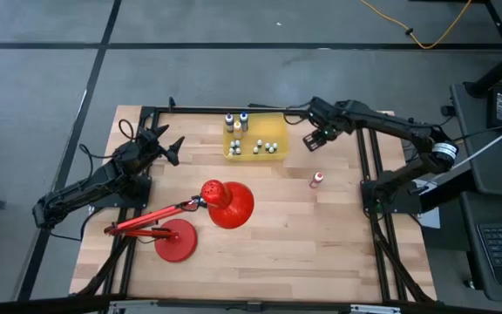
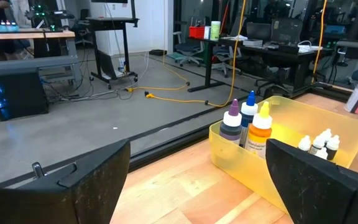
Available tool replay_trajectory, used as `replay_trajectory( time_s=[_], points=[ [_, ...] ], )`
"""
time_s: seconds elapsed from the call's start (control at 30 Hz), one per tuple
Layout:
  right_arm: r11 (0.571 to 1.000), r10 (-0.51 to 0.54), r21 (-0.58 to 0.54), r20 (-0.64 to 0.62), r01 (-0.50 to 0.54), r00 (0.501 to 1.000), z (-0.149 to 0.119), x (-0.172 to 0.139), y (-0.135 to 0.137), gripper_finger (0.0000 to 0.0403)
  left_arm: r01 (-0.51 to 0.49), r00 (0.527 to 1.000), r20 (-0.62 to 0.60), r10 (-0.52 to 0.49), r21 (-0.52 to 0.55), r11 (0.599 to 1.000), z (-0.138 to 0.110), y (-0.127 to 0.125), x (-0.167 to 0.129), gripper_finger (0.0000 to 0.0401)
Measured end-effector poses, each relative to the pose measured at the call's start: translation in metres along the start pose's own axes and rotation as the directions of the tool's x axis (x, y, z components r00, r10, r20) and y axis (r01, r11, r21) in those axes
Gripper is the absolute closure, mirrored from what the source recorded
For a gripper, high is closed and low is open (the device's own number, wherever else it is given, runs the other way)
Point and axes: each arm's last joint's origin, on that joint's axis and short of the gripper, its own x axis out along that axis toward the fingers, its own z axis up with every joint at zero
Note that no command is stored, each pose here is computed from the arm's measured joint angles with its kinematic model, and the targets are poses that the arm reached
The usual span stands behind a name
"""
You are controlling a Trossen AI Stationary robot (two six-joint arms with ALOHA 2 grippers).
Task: Pick & Place food coloring
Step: Put the pink food coloring bottle into the yellow bin
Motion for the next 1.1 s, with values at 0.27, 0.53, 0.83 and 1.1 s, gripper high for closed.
replay_trajectory(
  time_s=[0.27,0.53,0.83,1.1],
  points=[
    [0.986,0.006,-0.167,-0.017,-0.009,1.000,0.051,-0.019,0.017,0.0273,0.000,1.000,0.000,0.000,0.000,1.000,0.000,0.000,0.000,0.0036],
    [0.968,0.030,-0.252,0.047,-0.017,0.998,0.104,-0.029,0.036,0.0273,0.000,1.000,0.000,0.000,0.000,1.000,0.000,0.000,0.000,0.0036],
    [0.952,0.061,-0.305,0.118,-0.022,0.991,0.148,-0.024,0.058,0.0273,0.000,1.000,0.000,0.000,0.000,1.000,0.000,0.000,0.000,0.0037],
    [0.941,0.060,-0.335,0.020,-0.050,0.998,0.157,0.022,0.076,0.0272,0.000,1.000,0.000,0.000,0.000,1.000,0.000,0.000,0.000,0.0038]
  ],
)
